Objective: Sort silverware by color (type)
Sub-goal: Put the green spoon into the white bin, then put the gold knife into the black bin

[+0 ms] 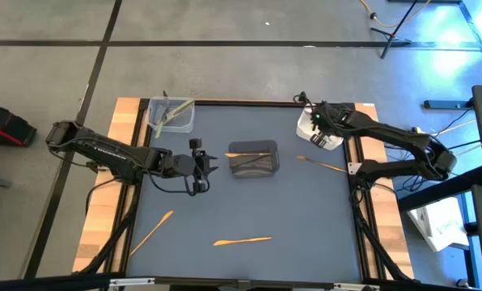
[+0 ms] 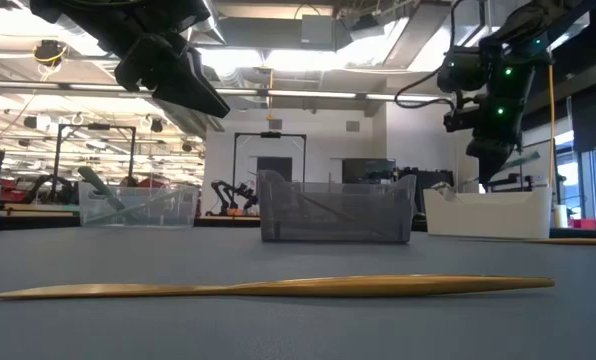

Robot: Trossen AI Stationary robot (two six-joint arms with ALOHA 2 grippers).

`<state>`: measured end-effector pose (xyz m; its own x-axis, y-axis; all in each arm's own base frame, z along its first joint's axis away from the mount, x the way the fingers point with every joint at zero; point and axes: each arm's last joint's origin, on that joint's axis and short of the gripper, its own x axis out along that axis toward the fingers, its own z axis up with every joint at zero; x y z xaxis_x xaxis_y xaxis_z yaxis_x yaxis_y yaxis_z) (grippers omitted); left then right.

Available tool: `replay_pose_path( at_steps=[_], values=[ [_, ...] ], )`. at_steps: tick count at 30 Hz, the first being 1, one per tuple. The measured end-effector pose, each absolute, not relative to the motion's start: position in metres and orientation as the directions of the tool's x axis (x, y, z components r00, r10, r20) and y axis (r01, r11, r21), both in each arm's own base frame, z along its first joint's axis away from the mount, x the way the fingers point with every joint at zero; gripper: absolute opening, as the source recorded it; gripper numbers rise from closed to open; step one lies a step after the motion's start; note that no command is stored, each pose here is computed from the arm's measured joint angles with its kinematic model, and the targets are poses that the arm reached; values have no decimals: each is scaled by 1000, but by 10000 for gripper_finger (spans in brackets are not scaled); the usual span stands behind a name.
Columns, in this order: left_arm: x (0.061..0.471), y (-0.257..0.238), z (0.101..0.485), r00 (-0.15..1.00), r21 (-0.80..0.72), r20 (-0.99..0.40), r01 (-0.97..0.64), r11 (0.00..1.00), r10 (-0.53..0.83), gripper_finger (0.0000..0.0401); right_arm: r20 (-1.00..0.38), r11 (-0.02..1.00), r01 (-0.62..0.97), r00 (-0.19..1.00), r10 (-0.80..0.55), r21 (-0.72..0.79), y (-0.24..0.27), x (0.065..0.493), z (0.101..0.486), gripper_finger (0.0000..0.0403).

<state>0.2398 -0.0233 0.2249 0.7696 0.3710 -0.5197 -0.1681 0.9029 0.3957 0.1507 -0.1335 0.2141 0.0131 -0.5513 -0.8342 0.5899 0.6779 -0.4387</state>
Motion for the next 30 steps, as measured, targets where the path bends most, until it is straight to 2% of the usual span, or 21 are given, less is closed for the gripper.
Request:
replay_pose_path(
  at_steps=[3,8,14,18,24,27,30],
  values=[
    [240,-23,225,770,394,-520,-169,903,371,134,-835,666,590,-26,-550,-457,-136,153,207,41],
    [240,-23,225,770,394,-520,-170,903,371,134,-821,645,568,-101,-562,-511,-138,154,197,108],
    [240,-23,225,770,393,-519,-170,904,371,134,-826,636,591,-98,-555,-497,-139,155,218,160],
    [240,-23,225,770,393,-519,-170,904,371,134,-853,659,632,-5,-523,-408,-133,157,238,166],
    [240,-23,225,770,392,-519,-171,904,371,134,-899,821,540,243,-365,-187,-104,173,249,166],
    [240,-23,225,770,391,-519,-172,904,371,134,-925,876,473,283,-254,-96,-84,181,247,165],
    [240,-24,225,771,373,-520,-183,910,368,134,-953,905,424,266,-148,-22,-64,183,244,165]
  ],
)
